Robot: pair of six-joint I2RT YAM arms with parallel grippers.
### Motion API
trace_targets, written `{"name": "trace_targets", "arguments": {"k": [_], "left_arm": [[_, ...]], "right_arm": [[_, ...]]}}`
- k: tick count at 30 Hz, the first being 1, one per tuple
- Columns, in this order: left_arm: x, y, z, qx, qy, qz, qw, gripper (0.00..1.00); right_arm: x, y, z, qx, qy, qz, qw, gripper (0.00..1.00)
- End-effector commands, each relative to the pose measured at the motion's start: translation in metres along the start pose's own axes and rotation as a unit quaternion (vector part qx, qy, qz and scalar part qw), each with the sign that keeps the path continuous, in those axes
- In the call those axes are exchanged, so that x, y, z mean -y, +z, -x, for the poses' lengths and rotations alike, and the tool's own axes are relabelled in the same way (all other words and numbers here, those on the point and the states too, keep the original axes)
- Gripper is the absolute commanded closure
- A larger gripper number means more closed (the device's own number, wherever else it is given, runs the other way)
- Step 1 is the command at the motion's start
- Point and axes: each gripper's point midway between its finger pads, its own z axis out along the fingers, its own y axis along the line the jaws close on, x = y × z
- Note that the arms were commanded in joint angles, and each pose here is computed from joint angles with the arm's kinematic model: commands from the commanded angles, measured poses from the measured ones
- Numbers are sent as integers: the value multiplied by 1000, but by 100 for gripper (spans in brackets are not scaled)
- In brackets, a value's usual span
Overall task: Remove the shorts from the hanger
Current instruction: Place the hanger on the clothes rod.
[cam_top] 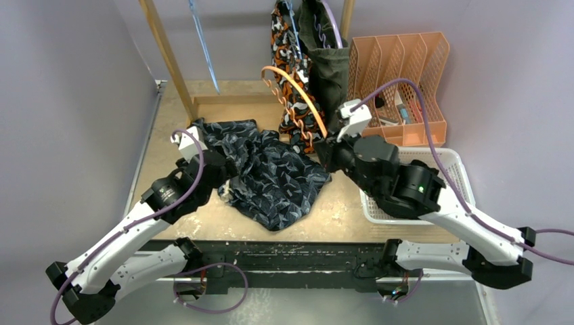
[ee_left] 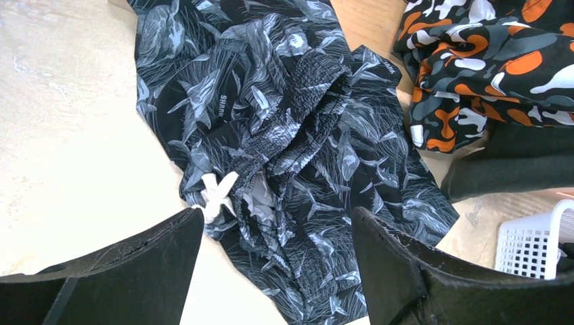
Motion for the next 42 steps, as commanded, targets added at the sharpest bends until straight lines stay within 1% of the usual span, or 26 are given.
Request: {"name": "trace_targets", "arguments": {"k": [1,5,7,12,16,19,21,25,31,42], "left_arm": [[-5,1,1,8,-28,11,1000,20],[-8,4,-4,6,-38,19,999,20],[-7,4,-6,3,-42,17,999,20],[-3,2,-4,-3,-33,12,999,20],[-24,-2,6,20,-29,59,998,19],[-35,-7,12,35,-25,78,996,19],[-37,-9,15,39,-29,76,996,18],[-36,-14,18,42,-36,65,996,18],[-38,-18,22,48,-39,61,996,18],[-33,-16,16,33,-31,54,998,18]], "right_arm": [[-1,7,50,62,-5,-34,997,100],[-11,23,71,76,-25,-49,996,100],[-11,29,88,95,-29,-71,993,100],[-14,48,111,113,-55,-118,985,100],[-20,59,136,141,-75,-129,979,100],[-25,68,154,150,-85,-118,978,100],[-30,79,160,142,-86,-105,981,100],[-47,100,156,105,-89,-56,989,100],[-52,118,160,85,-74,-11,994,100],[-41,137,172,109,-61,-15,992,100]]}}
